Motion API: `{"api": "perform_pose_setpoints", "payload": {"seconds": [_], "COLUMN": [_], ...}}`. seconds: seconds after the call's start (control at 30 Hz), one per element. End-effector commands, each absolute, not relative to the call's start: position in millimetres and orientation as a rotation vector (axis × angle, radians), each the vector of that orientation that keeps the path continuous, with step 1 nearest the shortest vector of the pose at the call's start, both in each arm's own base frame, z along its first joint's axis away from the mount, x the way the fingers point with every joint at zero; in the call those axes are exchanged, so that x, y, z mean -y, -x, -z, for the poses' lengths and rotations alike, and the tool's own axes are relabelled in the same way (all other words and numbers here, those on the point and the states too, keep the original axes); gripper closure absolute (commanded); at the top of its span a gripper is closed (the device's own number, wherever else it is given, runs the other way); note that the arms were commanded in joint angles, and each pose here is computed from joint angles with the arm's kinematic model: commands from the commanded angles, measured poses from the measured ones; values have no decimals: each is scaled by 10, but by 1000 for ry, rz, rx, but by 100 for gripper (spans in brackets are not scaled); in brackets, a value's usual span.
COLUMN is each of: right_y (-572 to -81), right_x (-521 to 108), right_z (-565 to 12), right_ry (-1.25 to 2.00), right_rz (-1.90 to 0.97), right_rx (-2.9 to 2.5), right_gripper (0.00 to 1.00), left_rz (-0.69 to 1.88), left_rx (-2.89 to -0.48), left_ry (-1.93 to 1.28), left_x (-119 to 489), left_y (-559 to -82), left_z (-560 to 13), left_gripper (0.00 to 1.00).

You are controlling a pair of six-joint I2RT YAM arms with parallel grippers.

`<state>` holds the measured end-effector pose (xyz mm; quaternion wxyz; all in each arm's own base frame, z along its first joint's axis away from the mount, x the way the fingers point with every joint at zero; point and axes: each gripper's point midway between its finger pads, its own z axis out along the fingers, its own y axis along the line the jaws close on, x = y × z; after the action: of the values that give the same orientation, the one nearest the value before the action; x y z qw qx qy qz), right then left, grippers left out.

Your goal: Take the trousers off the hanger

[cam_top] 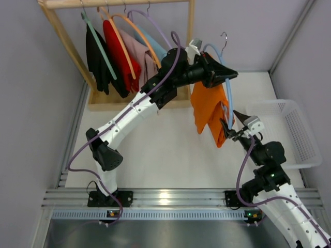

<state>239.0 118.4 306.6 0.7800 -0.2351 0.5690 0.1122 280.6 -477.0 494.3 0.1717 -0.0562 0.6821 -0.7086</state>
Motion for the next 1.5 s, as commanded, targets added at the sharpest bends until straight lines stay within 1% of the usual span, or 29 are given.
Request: {"api": "perform_pose_setpoints", "payload": {"seconds": [0.0, 0.17, 0.27, 0.37, 0.47, 0.5, 0.53, 0.57, 0.6, 0.63, 0.8, 0.9, 1.03, 1.17, 1.33, 1.47], "right_y": [-2441, -2561, -2554, -2566, -2580, -2575, -2549, -2532, -2524, -2486, -2412, -2333, -2268, -2185, -2076, -2073], "right_x": [-1203, -1225, -1273, -1310, -1277, -1272, -1257, -1246, -1229, -1198, -1112, -1097, -1113, -1050, -938, -794], "right_z": [-3286, -3323, -3437, -3515, -3598, -3618, -3658, -3682, -3694, -3752, -3792, -3936, -4200, -4607, -5003, -5242], "right_ry": [485, 461, 471, 482, 469, 471, 469, 465, 460, 451, 451, 452, 469, 430, 359, 264], "right_rz": [-234, -234, -252, -260, -240, -235, -234, -235, -231, -227, -191, -201, -210, -217, -227, -213], "right_rx": [-1145, -1157, -1120, -1106, -1092, -1086, -1077, -1074, -1074, -1061, -1067, -1052, -1025, -993, -954, -943], "right_gripper": [40, 42, 38, 38, 52, 65, 73, 91, 99, 100, 100, 100, 100, 100, 100, 100], "left_rz": [2185, 2184, 2182, 2178, 2178, 2179, 2175, 2170, 2166, 2160, 2108, 2068, 2026, 1979, 1979, 1951], "left_rx": [-1562, -1564, -1580, -1605, -1612, -1613, -1611, -1621, -1626, -1629, -1660, -1692, -1753, -1817, -1821, -1866], "left_ry": [-10, -12, -5, 8, 10, 7, 5, 8, 10, 18, 64, 64, 30, 30, -1, 24], "left_x": [4250, 4236, 4244, 4256, 4265, 4263, 4257, 4261, 4255, 4233, 4139, 4131, 4191, 4250, 4264, 4274], "left_y": [-2311, -2296, -2300, -2310, -2315, -2307, -2305, -2316, -2320, -2332, -2501, -2551, -2576, -2633, -2613, -2641], "left_z": [-6094, -6093, -6051, -5993, -5971, -5971, -5971, -5937, -5923, -5914, -5763, -5597, -5290, -4963, -4855, -4656], "left_gripper": [100, 100, 100, 100, 100, 100, 100, 100, 100, 100, 100, 100, 100, 100, 100, 100]}}
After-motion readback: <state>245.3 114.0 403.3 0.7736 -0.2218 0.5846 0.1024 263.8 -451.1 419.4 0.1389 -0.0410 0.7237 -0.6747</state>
